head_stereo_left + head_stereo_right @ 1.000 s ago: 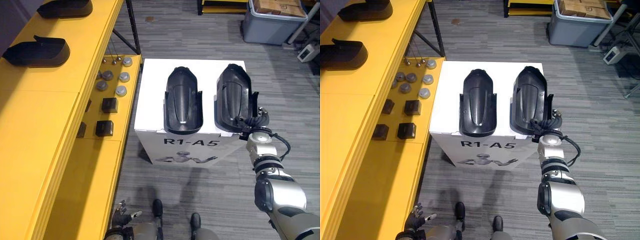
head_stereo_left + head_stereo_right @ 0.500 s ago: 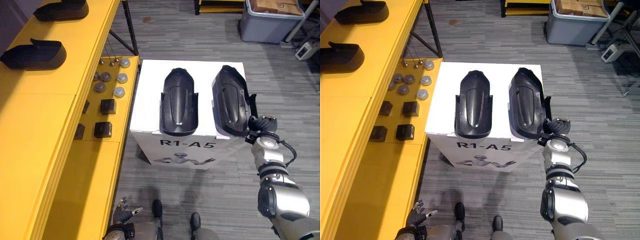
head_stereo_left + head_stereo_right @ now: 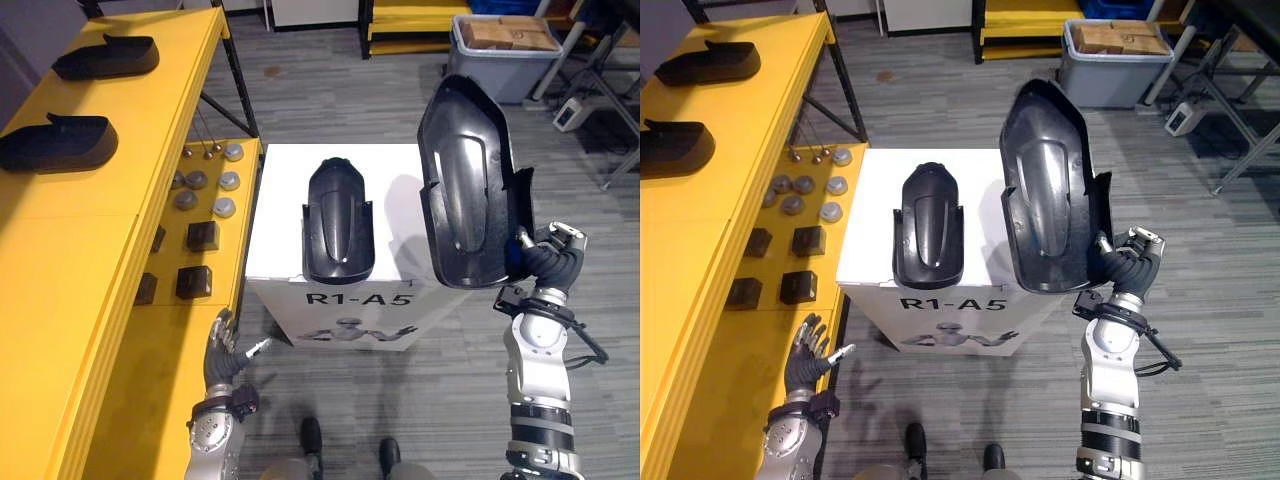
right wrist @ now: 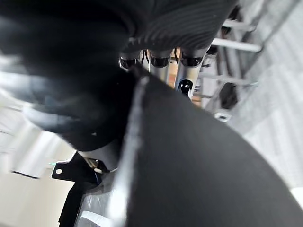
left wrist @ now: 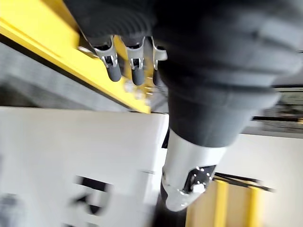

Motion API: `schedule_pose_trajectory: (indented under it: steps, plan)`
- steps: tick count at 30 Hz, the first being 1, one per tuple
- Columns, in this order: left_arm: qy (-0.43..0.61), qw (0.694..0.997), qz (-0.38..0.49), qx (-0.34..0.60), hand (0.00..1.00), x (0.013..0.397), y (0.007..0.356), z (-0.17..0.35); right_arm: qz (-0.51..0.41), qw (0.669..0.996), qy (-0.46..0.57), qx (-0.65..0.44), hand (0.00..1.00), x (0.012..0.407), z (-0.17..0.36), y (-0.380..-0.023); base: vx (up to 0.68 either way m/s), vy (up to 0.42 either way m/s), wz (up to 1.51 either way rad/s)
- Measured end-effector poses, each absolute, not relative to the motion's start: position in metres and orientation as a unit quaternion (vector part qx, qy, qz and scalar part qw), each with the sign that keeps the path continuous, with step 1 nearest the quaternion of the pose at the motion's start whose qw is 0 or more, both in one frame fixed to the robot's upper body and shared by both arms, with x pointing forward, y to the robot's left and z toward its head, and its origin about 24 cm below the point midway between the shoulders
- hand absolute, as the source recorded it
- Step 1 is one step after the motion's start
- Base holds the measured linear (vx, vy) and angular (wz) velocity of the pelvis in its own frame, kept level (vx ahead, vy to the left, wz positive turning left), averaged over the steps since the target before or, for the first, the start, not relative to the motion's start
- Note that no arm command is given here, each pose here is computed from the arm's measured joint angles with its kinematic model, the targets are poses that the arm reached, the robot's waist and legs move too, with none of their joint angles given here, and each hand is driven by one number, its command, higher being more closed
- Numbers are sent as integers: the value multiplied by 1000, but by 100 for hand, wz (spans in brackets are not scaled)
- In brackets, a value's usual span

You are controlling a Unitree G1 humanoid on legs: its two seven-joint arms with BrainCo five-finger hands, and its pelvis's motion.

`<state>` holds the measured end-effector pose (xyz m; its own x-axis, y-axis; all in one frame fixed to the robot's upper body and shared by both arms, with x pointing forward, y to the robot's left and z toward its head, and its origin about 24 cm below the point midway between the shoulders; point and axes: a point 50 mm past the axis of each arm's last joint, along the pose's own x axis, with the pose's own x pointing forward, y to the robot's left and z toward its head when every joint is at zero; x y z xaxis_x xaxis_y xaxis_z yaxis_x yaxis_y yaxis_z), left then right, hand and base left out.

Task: Walk over and take plastic housings, then place them on the shelf

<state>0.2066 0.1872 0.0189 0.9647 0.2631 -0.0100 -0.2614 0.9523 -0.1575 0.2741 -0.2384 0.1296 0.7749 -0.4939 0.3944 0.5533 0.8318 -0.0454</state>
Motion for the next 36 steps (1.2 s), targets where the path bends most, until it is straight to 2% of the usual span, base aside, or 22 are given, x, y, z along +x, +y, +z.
schedule_pose_trajectory:
  steps: [4,12,16,17,23,29,36]
  plan:
    - [-55,989,105,-91,0,213,175,41,-217,951,-206,-82,100,273,130,-206,-20,2,1]
    - [-125,979,-17,-162,0,240,120,80,-55,967,-214,-128,100,277,123,-132,-7,2,1]
    - [-125,975,-31,-179,0,241,117,82,-54,969,-202,-131,100,278,117,-130,0,0,0]
    - [-121,974,-37,-189,100,240,115,81,-53,971,-191,-135,100,279,112,-130,0,0,0]
    - [-122,965,-37,-230,100,245,108,87,-20,970,-178,-165,100,278,101,-120,-39,2,-1]
    - [-123,968,-34,-218,100,250,116,89,38,969,-162,-181,100,267,86,-101,-20,3,-1]
    - [-80,972,-18,-221,100,254,120,71,50,967,-153,-197,100,262,79,-99,0,0,0]
